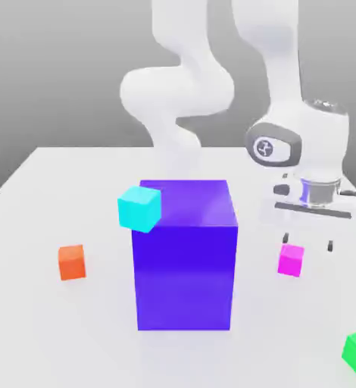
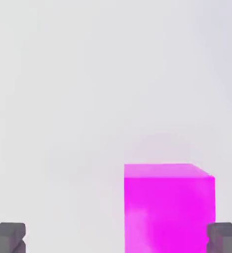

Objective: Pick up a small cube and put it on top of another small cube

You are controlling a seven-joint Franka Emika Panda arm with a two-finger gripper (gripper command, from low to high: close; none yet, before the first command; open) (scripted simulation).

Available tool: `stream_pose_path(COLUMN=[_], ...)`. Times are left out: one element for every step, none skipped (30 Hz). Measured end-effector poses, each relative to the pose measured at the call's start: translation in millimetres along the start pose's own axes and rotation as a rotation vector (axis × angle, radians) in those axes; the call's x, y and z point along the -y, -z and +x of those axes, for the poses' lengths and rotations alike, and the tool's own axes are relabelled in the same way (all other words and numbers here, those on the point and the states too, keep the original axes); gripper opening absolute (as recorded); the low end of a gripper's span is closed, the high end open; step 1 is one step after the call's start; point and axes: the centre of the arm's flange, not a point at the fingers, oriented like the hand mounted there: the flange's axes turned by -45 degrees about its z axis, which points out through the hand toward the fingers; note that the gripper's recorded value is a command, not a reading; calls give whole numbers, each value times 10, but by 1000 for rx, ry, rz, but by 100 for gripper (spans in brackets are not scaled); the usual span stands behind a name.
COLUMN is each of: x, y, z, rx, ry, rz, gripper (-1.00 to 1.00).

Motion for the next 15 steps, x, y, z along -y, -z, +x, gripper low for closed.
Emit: stream_pose_path(x=[-6,-15,-26,-40,-56,-74,-95,-119,-144,-173,-203,-225,-225,-224,-223], y=[-31,-64,-97,-132,-167,-203,-239,-276,-313,-350,-386,-410,-410,-410,-410], z=[-1,-2,-3,-4,-4,-4,-4,-3,-2,0,2,5,5,5,5], rx=[0,1,1,1,1,1,0,0,0,-1,-1,-2,-2,-2,-2], ry=[0,0,0,1,1,2,3,4,5,6,7,9,9,9,9], rz=[-1,-2,-4,-6,-8,-11,-14,-18,-22,-26,-31,-35,-35,-35,-34], gripper=[0,0,0,0,0,0,0,0,0,0,0,-100,-100,-100,-100])
